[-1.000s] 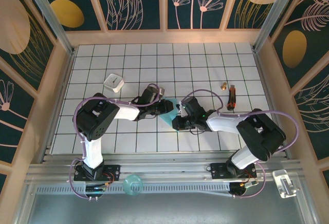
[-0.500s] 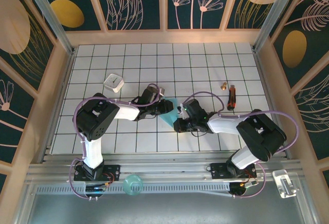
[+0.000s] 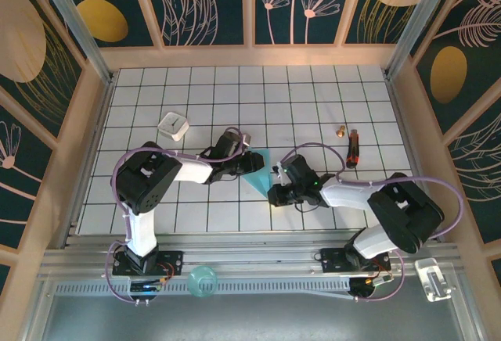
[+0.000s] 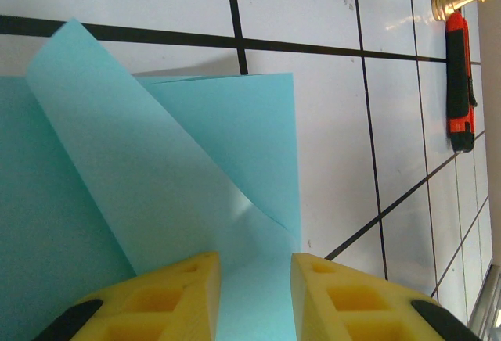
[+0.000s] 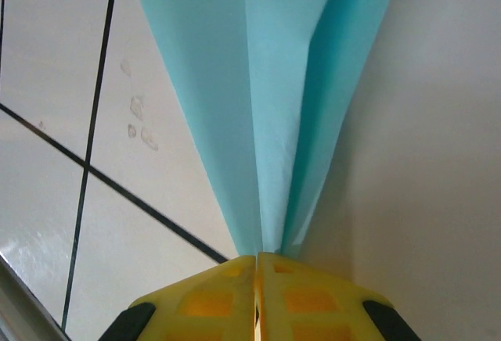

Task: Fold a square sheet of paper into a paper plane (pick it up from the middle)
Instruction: Fourth fold the wing at the center of the table.

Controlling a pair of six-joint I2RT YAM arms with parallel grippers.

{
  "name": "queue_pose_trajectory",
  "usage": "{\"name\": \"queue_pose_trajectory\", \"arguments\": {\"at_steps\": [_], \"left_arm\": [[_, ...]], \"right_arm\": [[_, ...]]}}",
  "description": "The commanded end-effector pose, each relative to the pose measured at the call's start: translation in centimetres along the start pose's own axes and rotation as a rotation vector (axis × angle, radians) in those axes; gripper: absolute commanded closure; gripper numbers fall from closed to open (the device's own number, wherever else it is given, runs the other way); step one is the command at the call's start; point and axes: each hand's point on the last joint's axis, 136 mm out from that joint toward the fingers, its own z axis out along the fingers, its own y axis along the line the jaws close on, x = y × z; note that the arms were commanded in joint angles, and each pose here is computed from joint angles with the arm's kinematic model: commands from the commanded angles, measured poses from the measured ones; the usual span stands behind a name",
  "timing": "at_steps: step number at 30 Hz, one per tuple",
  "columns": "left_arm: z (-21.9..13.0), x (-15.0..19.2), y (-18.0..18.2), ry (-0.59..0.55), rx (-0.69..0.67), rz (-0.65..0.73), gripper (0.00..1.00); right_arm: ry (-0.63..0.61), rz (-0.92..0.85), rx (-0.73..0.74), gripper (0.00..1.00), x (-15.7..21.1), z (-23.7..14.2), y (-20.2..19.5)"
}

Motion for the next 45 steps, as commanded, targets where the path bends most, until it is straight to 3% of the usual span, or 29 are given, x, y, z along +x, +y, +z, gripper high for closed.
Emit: {"name": "queue_pose_trajectory", "arguments": {"at_steps": [1,10,14,22,45], "left_arm": [[0.2,3.2,6.0,0.08,-0.2,-0.045,0.69],[0.4,3.1,5.9,0.084,-0.199,-0.045,0.69],[0.4,3.1,5.9,0.083,-0.2,-0.045,0.69],[0.5,3.1,6.0,0.084,-0.201,-0.047,0.69],[0.3,2.3,4.9,0.068,-0.183,-0.032,0.68]], "right_arm": [[0.132,0.02,0.085,0.91,4.1,-0.7,-2.1],[-0.051,-0.025,-0.063,0.91,-2.2,-2.8,2.4],[-0.053,-0.032,-0.123,0.92,-3.2,-2.2,3.9],[-0.027,-0.03,-0.094,0.93,-4.2,0.3,3.4],[0.083,0.09,0.003,0.95,1.3,1.7,-2.4]]}}
